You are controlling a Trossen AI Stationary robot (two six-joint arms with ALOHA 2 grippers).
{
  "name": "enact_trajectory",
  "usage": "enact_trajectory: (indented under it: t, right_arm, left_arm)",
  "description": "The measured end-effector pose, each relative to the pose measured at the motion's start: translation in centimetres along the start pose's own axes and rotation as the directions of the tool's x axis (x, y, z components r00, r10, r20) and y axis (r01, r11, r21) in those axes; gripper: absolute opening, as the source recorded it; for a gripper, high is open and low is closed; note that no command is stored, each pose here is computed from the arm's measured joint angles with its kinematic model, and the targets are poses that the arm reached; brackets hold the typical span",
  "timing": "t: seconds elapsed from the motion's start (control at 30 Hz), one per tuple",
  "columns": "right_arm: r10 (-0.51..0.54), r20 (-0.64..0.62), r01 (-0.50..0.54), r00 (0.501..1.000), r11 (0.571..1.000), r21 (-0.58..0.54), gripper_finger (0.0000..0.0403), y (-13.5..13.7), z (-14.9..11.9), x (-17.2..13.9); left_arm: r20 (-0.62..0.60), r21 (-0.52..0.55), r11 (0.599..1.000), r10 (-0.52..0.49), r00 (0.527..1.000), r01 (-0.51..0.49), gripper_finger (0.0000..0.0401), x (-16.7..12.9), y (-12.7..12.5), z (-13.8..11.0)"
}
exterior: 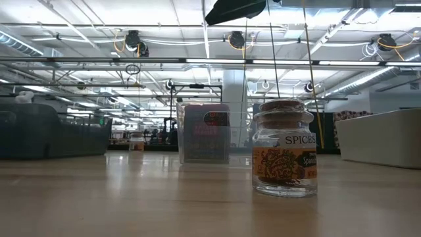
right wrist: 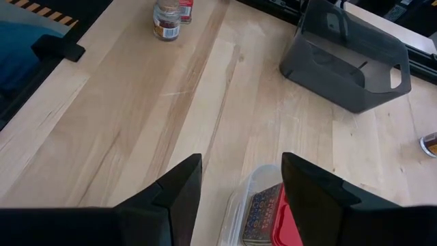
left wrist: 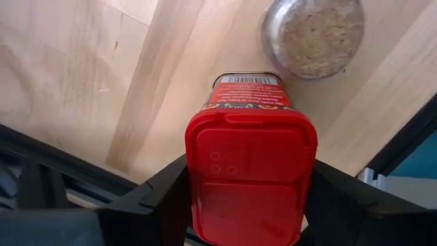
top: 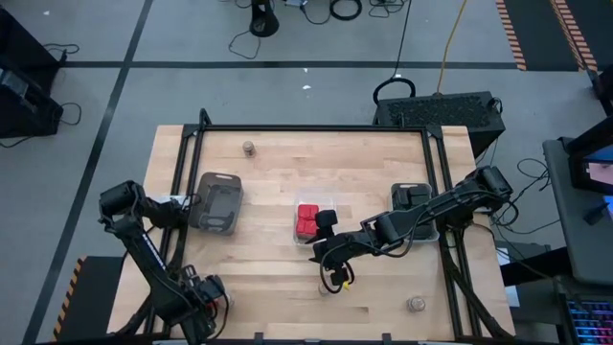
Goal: Sort spices by type
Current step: Put the red seasoning can into the transparent bin
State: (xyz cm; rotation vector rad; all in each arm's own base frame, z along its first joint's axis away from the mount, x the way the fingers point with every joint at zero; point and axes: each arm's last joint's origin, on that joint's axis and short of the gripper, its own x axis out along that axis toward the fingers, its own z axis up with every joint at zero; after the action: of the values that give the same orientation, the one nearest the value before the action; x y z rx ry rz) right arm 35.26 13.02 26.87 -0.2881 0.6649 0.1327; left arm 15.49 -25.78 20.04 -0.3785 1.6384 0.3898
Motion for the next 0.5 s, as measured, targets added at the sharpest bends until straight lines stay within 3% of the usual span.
enact_trajectory:
  t: [0.27, 0.5]
  right_arm:
    - [-0.001, 0.0, 0.001, 1.0, 1.0, -0.012, 0.0185, 0.0, 0.0, 0.0]
    - [-0.002, -0.03, 0.001, 1.0, 1.0, -0.031, 0.0185, 0.0, -0.3, -0.1]
  left_arm:
    - [-0.005, 0.018, 1.0, 0.013, 1.0, -0.013, 0.0228, -1.4, 1.2, -0.1]
    - [0.075, -0.021, 1.0, -0.004, 0.997, 0.006, 0.0228, -4.9, 4.2, 0.6]
